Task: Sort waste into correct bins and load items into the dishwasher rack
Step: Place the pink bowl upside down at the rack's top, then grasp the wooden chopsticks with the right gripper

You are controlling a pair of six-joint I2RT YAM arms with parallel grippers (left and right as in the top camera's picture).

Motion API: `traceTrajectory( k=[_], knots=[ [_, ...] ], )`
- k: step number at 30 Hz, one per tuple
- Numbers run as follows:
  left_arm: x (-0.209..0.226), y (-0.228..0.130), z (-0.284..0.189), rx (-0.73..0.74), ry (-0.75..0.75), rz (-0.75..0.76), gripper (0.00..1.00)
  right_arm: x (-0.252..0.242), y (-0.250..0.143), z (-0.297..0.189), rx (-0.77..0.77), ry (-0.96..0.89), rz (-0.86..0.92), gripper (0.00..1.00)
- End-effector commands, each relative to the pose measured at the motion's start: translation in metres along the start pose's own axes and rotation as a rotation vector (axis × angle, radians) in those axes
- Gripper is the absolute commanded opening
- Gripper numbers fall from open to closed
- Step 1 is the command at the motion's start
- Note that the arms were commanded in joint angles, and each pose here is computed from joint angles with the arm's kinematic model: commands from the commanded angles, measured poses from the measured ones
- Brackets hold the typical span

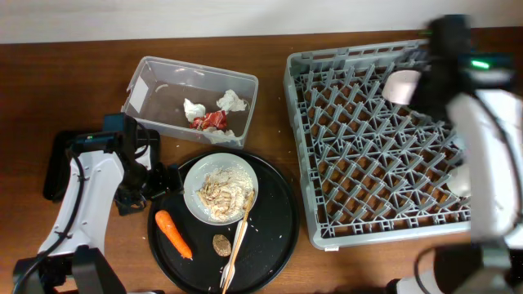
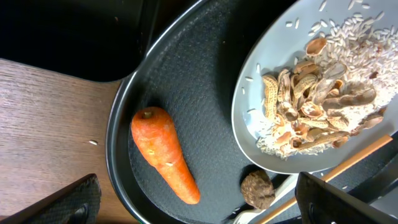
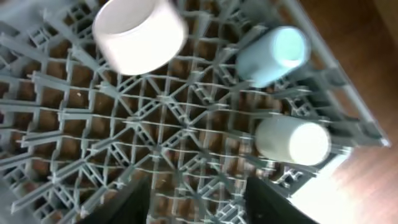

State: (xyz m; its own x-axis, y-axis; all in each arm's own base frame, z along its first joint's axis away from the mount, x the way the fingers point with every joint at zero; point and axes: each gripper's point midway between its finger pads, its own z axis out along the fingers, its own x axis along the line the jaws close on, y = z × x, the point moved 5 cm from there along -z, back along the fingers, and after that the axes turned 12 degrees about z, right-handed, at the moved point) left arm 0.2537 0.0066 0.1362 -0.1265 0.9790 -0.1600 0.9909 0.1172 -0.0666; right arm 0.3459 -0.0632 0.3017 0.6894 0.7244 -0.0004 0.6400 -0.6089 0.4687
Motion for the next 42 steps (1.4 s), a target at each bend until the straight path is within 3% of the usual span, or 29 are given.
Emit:
traceTrajectory(
  k=[1,5,9,15,20,23,28,35,42],
  knots=[
    [0.0,0.0,-0.001,-0.004,-0.01,0.013,0.99,-0.017,-0.019,-0.033,0.202,0.342,-0.088,0.56],
    [-0.001,-0.002,-0.001,0.007,-0.01,0.013,0.99,-0.04,-0.054,-0.051,0.385,0.365,-0.131,0.56],
    [-0.001,-0.004,-0.001,0.019,-0.006,0.014,0.99,-0.028,-0.101,-0.072,0.484,0.485,-0.203,0.57],
    [-0.001,-0.004,-0.001,0.018,-0.006,0.014,0.99,0.029,-0.235,-0.06,0.727,0.476,-0.432,0.57],
    [-0.001,-0.004,0.0,0.015,-0.006,0.015,1.0,0.084,-0.342,-0.069,0.773,0.553,-0.518,0.64],
    [-0.001,-0.004,0.0,0.016,-0.006,0.015,0.99,0.103,-0.387,-0.058,0.807,0.498,-0.577,0.63],
    [-0.001,-0.004,0.0,0.016,-0.007,0.015,0.99,0.118,-0.43,-0.011,0.789,0.309,-0.564,0.62],
    [-0.001,-0.004,0.0,0.016,-0.006,0.015,0.99,0.141,-0.44,0.022,0.662,0.287,-0.493,0.42],
    [-0.001,-0.004,0.0,0.016,-0.007,0.014,0.99,0.153,-0.456,0.027,0.62,0.327,-0.505,0.41]
  ],
)
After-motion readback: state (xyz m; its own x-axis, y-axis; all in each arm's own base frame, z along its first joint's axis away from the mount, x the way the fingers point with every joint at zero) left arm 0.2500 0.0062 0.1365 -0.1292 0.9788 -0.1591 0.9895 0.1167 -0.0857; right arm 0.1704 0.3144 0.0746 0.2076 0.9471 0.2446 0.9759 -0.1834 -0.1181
